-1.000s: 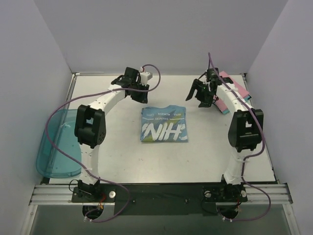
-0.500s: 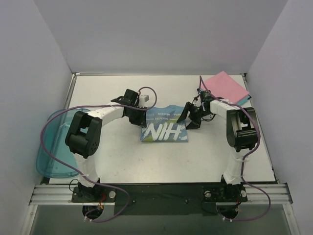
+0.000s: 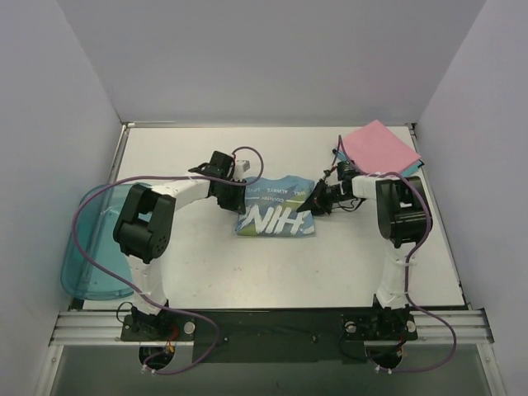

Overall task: Fold and stack the t-shirts
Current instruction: Fold the long partially folded tshirt into a neat square

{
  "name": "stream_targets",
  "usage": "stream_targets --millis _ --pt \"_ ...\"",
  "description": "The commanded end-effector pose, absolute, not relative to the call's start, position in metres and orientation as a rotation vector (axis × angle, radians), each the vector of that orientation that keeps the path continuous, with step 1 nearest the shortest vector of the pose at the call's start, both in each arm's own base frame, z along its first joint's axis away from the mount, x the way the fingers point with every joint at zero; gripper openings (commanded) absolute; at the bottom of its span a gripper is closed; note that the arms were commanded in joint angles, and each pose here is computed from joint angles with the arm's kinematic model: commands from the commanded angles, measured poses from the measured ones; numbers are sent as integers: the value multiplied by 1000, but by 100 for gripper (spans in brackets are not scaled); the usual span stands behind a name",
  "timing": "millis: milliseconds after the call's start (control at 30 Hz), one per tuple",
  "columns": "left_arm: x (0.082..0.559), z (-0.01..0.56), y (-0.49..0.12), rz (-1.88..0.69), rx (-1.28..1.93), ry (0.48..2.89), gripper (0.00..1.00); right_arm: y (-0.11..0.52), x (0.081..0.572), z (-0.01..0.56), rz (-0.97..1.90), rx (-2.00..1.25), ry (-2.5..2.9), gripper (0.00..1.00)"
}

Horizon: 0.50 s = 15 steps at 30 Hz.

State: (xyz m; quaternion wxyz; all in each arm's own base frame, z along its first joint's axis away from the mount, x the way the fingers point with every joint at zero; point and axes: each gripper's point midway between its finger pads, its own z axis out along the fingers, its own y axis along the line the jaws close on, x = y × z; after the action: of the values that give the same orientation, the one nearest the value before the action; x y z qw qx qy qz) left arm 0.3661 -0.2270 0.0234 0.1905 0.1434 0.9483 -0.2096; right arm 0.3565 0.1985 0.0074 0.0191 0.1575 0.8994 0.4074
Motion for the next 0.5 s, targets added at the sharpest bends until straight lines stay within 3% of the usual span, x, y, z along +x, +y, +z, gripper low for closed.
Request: stream_targets --millis 0,233,467 --pt "395 20 -205 -467 366 2643 33 195 372 0 1176 483 2785 0" --pt "433 60 -189 -419 394 2533 36 199 390 15 1125 453 2793 0" --pt "440 72 -181 -403 398 2504 38 188 391 17 1002 365 2869 0"
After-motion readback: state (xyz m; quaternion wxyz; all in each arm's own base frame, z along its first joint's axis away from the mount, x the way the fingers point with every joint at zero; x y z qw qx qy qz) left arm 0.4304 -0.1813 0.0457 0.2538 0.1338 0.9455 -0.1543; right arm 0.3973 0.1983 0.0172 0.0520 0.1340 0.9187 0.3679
